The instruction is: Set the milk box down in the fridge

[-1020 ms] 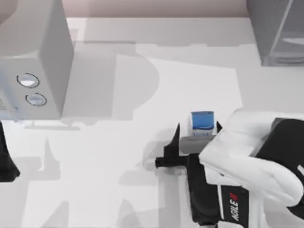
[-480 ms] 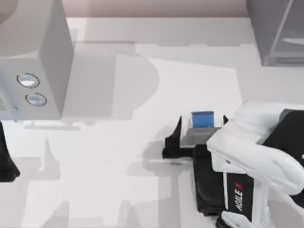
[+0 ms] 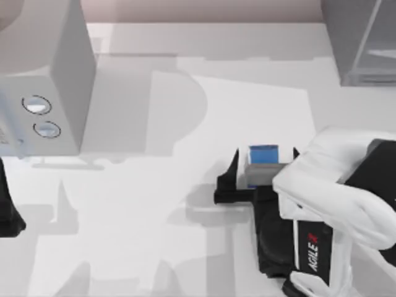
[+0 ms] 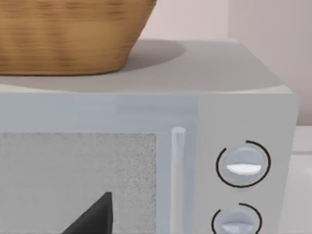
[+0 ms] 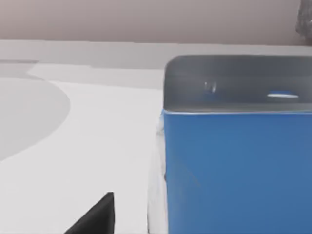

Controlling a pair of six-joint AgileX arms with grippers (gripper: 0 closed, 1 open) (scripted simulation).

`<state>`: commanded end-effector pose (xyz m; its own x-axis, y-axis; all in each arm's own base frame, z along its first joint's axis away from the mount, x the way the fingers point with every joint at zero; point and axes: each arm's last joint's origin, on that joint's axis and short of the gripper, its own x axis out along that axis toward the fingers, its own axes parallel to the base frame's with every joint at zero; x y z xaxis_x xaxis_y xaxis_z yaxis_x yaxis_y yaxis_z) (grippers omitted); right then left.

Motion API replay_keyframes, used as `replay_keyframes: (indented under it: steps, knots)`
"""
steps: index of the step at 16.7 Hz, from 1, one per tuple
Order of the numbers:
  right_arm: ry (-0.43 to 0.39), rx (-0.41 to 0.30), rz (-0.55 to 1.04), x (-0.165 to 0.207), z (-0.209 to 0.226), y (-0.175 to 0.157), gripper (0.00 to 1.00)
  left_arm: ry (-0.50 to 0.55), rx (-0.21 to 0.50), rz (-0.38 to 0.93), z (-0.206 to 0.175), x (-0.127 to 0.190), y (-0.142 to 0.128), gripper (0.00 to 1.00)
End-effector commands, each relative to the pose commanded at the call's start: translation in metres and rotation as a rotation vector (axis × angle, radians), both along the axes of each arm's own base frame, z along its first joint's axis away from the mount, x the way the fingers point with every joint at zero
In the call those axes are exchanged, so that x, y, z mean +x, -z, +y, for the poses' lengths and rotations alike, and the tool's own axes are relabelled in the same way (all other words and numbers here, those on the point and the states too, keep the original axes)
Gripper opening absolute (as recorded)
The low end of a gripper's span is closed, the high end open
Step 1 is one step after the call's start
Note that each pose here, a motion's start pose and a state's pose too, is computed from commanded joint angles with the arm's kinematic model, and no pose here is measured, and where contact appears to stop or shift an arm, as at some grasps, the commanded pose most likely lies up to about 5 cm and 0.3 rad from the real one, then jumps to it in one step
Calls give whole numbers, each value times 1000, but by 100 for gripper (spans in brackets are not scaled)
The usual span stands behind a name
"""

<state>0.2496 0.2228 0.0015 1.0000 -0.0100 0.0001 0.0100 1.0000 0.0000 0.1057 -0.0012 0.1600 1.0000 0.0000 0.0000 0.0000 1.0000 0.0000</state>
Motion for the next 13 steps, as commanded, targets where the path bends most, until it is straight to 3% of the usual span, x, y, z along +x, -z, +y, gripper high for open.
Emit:
replay_keyframes:
  steps: [2, 13]
  knots:
    - [0, 0, 0, 0, 0, 0, 100, 0, 0, 0, 0, 0, 0, 100]
    - [0, 0, 0, 0, 0, 0, 17, 0, 0, 0, 0, 0, 0, 100]
